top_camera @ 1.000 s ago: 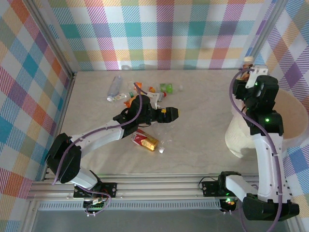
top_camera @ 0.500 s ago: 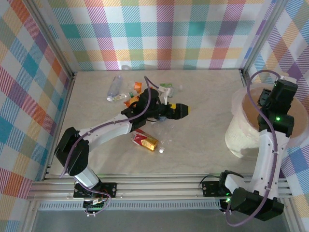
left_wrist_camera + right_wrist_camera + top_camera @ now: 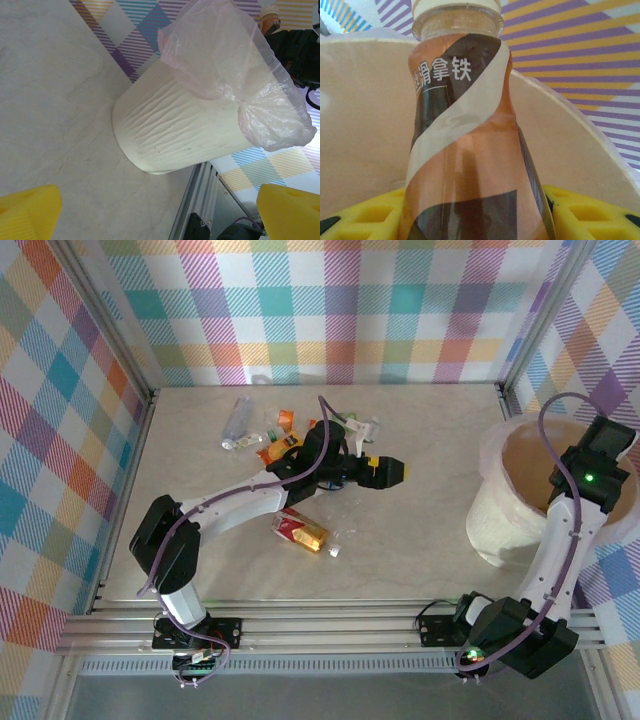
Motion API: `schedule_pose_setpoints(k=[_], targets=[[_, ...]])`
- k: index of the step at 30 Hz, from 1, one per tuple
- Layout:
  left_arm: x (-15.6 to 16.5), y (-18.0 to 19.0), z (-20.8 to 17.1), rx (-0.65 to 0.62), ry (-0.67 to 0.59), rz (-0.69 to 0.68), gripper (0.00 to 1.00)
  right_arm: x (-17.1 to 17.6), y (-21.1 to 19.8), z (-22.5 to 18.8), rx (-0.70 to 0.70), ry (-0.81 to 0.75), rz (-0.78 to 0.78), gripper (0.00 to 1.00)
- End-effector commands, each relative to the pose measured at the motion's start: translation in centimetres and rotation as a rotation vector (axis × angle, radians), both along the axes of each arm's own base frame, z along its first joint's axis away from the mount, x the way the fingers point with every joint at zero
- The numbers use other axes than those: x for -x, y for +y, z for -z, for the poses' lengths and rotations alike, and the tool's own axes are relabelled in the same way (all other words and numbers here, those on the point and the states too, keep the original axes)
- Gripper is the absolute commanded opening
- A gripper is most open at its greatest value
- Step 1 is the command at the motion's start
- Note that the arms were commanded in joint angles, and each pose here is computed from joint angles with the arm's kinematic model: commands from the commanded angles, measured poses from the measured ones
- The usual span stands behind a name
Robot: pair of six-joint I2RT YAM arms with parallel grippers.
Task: Put the plastic bottles in the bin
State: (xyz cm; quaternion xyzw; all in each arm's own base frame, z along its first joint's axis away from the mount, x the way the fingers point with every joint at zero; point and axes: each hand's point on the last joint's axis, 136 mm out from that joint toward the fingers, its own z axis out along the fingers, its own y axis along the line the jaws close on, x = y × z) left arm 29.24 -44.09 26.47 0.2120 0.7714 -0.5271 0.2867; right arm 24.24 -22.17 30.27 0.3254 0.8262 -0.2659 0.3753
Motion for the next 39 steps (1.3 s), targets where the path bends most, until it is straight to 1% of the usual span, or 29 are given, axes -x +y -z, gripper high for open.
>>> schedule_pose_setpoints(k=[1, 6, 12, 22, 25, 28, 32, 39], targets=[[0.4, -0.4, -0.7, 0.001, -0.028, 0.016, 1.00, 1.0, -0.7, 0.9, -0.018, -0.001, 0.072, 0.56], [0.6, -0.2, -0.5, -0.020, -0.036, 0.024, 1.00, 1.9, -1.1, 1.6, -0.031, -0.002, 0.132, 0.58], [0.7, 0.4, -0.9, -0.031, -0.062, 0.013, 1.00, 2.9, -1.2, 1.7, -0.019, -0.023, 0.183, 0.63], [0.4, 0.8, -0.7, -0.017, -0.054, -0.026, 1.00, 3.1, -1.2, 0.7, 0.004, -0.052, 0.182, 0.76], [0.2, 1.0, -0.5, -0.027, -0.053, -0.040, 1.00, 2.9, -0.9, 0.4, -0.002, -0.076, 0.168, 0.77], [0.0, 1.3, -0.4, -0.034, -0.057, -0.065, 1.00, 2.2, 0.1, 0.0, -0.037, -0.117, 0.113, 0.78], [-0.6, 1.9, 0.3, -0.057, -0.053, -0.116, 1.00, 0.1, 3.0, -1.1, -0.116, -0.210, -0.070, 0.82], [-1.4, 3.2, 1.1, -0.086, -0.041, -0.204, 1.00, -2.5, 8.1, -3.4, -0.237, -0.304, -0.342, 0.86]])
